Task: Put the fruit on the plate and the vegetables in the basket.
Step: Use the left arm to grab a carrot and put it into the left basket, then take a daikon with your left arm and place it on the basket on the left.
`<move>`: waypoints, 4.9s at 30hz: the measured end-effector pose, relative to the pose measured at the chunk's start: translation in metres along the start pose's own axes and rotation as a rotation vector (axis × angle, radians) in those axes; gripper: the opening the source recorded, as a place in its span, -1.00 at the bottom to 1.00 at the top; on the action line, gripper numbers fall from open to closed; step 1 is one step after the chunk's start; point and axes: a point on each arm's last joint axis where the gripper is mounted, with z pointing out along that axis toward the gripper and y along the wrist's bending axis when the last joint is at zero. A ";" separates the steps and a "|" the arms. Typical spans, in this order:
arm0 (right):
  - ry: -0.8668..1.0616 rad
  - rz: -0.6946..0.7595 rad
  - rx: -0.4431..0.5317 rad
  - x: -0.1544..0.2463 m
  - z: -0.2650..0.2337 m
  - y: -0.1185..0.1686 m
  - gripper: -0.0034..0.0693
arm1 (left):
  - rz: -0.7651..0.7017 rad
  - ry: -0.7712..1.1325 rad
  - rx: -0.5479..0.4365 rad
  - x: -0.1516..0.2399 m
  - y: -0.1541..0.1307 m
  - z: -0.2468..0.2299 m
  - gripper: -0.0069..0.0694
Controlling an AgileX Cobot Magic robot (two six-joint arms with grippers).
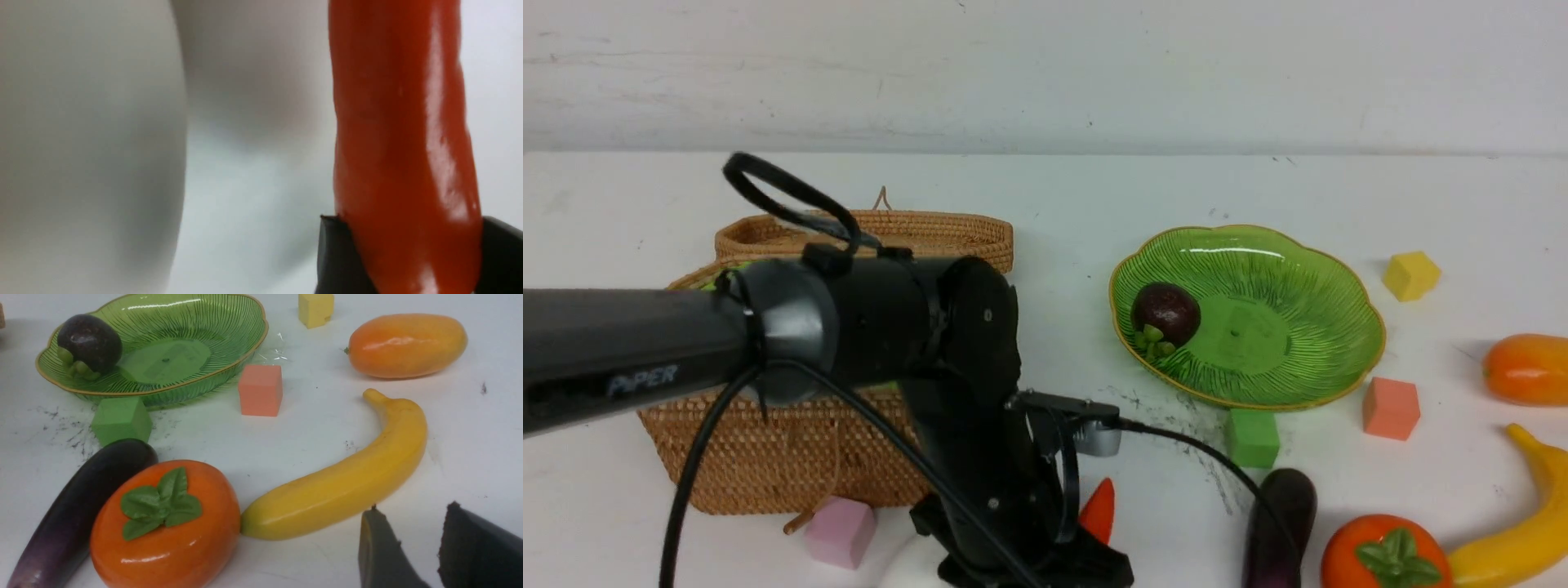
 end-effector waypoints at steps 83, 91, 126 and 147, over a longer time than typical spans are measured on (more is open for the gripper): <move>0.000 0.000 0.000 0.000 0.000 0.000 -0.23 | 0.228 -0.494 -0.220 0.071 0.048 -0.135 0.56; 0.000 0.000 0.000 0.000 0.000 0.000 -0.23 | 0.185 -0.426 -0.178 0.071 0.019 -0.117 0.56; 0.000 0.000 0.000 0.000 0.000 0.000 -0.23 | 0.081 -0.115 -0.313 0.010 0.051 0.001 0.49; 0.000 0.000 0.000 0.000 0.000 0.000 -0.23 | 0.406 -0.303 -0.483 0.070 0.009 -0.146 0.49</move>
